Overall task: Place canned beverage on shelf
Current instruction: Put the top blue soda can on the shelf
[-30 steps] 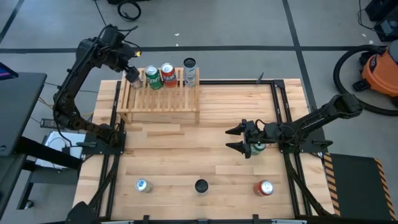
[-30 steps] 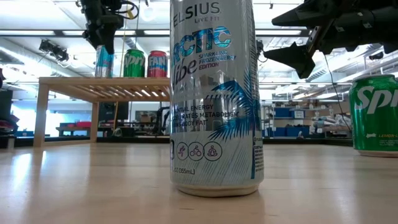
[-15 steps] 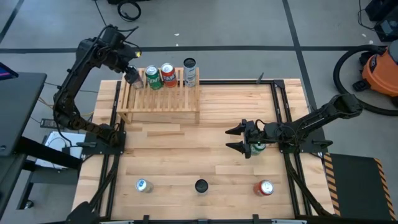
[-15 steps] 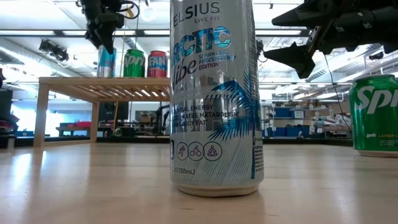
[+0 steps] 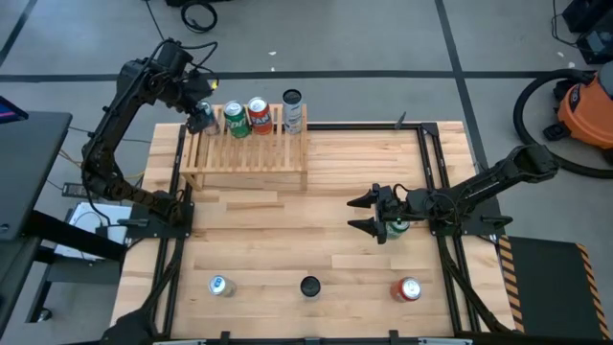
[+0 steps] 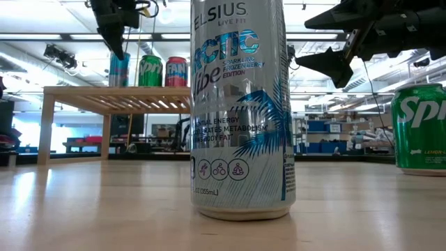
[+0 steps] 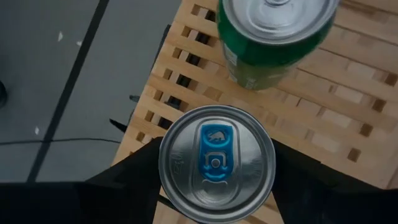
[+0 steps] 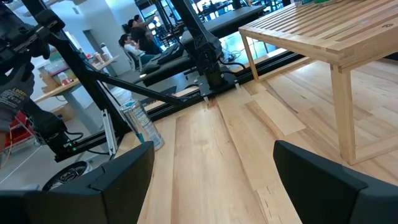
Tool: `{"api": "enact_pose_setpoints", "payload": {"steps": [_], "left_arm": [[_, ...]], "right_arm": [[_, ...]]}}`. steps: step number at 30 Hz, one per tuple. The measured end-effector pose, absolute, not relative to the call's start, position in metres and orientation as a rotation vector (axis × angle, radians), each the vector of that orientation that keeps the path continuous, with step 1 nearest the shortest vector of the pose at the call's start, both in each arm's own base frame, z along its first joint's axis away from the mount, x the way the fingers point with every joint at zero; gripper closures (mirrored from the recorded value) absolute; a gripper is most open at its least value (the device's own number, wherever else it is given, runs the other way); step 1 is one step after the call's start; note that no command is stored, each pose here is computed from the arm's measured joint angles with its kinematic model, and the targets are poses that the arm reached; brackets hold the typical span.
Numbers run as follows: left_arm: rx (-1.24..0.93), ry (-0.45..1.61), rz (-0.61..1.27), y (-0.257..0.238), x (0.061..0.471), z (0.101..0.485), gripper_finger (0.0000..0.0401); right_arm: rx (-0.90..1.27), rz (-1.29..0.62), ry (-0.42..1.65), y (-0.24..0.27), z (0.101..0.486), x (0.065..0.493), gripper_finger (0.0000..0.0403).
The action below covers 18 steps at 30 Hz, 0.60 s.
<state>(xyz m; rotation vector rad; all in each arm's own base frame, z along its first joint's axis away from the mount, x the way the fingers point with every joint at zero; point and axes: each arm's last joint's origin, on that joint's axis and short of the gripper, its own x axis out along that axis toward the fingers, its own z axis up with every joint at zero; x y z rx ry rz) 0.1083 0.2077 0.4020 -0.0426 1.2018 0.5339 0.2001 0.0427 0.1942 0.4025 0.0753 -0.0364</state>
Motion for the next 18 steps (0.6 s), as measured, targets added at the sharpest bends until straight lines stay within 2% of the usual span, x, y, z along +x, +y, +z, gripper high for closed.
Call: {"api": "enact_pose_setpoints", "payload": {"steps": [7,18], "left_arm": [[0.02,1.191,0.451,0.209,0.105,0.402,0.015],[-0.052,1.116,0.382,0.213,0.089,0.401,0.015]], "right_arm": [[0.402,-0.037,0.076,0.043,0.194,0.2,0.0064],[0.403,-0.037,0.075,0.043,0.194,0.2,0.0064]]}}
